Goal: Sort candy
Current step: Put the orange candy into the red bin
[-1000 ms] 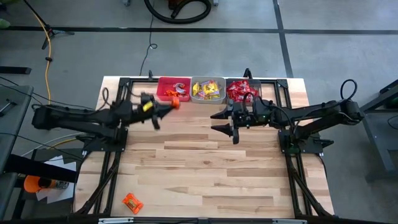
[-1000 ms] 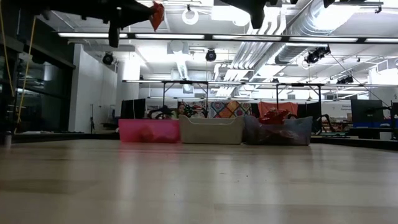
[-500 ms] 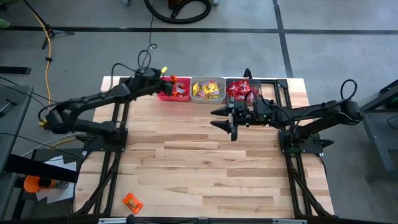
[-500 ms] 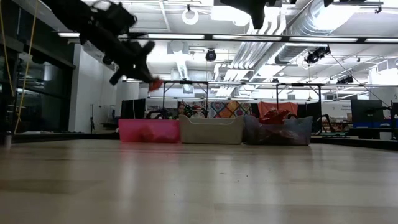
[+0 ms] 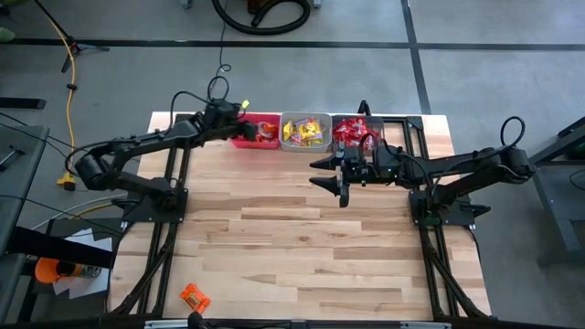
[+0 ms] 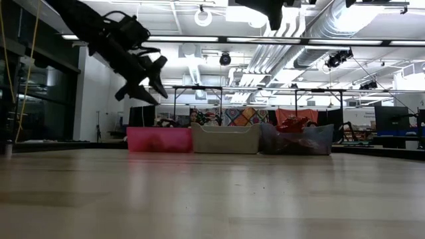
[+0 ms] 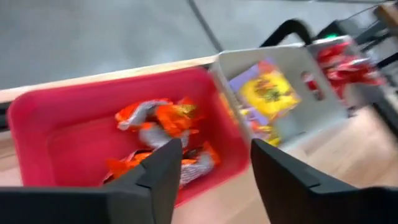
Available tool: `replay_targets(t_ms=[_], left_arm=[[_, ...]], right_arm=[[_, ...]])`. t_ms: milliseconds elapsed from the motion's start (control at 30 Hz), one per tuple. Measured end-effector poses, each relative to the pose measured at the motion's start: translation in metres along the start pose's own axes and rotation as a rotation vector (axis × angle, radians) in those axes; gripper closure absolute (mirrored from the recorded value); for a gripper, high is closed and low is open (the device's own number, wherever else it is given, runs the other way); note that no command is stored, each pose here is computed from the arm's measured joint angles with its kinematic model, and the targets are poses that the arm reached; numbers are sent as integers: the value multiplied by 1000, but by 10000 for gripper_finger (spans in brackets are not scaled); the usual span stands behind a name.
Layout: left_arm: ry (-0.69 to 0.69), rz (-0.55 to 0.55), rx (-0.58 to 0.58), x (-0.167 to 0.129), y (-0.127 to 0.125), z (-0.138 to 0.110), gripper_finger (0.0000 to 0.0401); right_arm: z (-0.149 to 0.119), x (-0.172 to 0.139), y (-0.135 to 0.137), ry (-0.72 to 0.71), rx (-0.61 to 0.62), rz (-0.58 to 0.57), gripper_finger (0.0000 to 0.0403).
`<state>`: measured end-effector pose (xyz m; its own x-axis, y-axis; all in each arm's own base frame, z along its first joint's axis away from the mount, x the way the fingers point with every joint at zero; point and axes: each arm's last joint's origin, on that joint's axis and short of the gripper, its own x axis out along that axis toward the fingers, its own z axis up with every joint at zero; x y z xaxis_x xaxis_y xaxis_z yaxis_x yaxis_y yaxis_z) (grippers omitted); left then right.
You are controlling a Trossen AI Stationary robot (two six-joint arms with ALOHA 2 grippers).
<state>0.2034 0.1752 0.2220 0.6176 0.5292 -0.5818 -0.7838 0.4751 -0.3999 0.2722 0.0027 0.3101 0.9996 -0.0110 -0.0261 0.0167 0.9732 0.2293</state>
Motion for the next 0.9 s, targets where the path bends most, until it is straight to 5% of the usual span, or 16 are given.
replay_targets(t_ms=[100,333,500,700,900], left_arm=[[-14,-115,-14,-15,-6,6,205],[69,-607,-1,-78,-51,0,206],[-33,-786,99,-131,-93,-23,218],[-238,-772,321,-164,-127,-57,224],[-320,-704,408,-164,-144,-74,225]], right_arm=[[1,0,-2,-6,-5,-7,178],[5,0,-9,-38,-4,-27,178],[8,0,-9,-66,48,-20,178],[11,-1,0,-95,76,79,178],[6,-1,9,-62,5,97,178]])
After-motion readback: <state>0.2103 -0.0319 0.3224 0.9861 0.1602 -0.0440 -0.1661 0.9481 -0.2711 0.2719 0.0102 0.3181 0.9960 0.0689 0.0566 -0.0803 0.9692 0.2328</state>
